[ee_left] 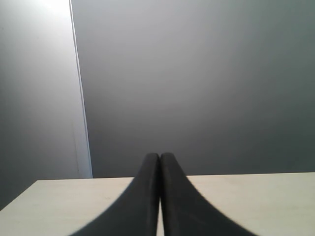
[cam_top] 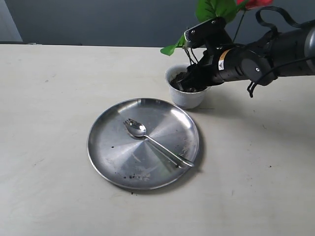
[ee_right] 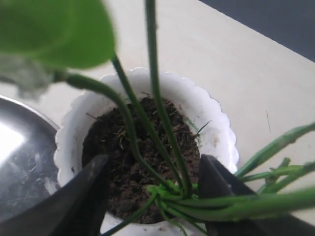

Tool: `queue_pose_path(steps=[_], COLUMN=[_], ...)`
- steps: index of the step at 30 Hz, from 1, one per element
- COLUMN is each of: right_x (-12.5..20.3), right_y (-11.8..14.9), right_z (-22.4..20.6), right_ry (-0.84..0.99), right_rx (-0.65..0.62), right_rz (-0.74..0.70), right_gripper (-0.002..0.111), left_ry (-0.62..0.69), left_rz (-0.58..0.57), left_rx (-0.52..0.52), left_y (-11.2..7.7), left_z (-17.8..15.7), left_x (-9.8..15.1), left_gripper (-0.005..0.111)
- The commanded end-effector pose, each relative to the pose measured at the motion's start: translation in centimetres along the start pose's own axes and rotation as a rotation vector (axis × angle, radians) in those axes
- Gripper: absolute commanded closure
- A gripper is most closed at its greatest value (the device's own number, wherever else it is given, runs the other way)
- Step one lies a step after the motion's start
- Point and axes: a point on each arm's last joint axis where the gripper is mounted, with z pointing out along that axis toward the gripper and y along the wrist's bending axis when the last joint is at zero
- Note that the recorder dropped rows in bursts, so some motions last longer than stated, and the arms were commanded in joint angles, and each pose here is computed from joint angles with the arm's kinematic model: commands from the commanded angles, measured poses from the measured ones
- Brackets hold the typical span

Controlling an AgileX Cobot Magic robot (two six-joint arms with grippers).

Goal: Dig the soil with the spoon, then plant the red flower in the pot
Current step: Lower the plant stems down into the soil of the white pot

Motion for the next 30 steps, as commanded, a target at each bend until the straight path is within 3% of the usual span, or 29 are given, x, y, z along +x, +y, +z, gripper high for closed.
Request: queue_pose_path(steps=[1, 23, 30], right_x=[-0.4, 0.3, 0.0], right_y=[-0.5, -0.6, -0.7], right_z=[-1.2, -1.5, -2.3], right_ry=[0.001, 0.095, 0.099], right_rx=[0.016, 0.027, 0.035], right_rz=[0.005, 0.045, 0.039], right_gripper=[0.055, 0.059, 0.044], left_ry=[-0.014, -0.014, -0.014], left_rz=[-0.013, -0.013, -0.013], left_rx=[0.01, 0.01, 0.01], left_y=[-0.1, -0.1, -0.1], left_z=[0.0, 0.0, 0.0], left_x=[-0.2, -0.2, -0.2], left_gripper=[0.106, 0.106, 0.106])
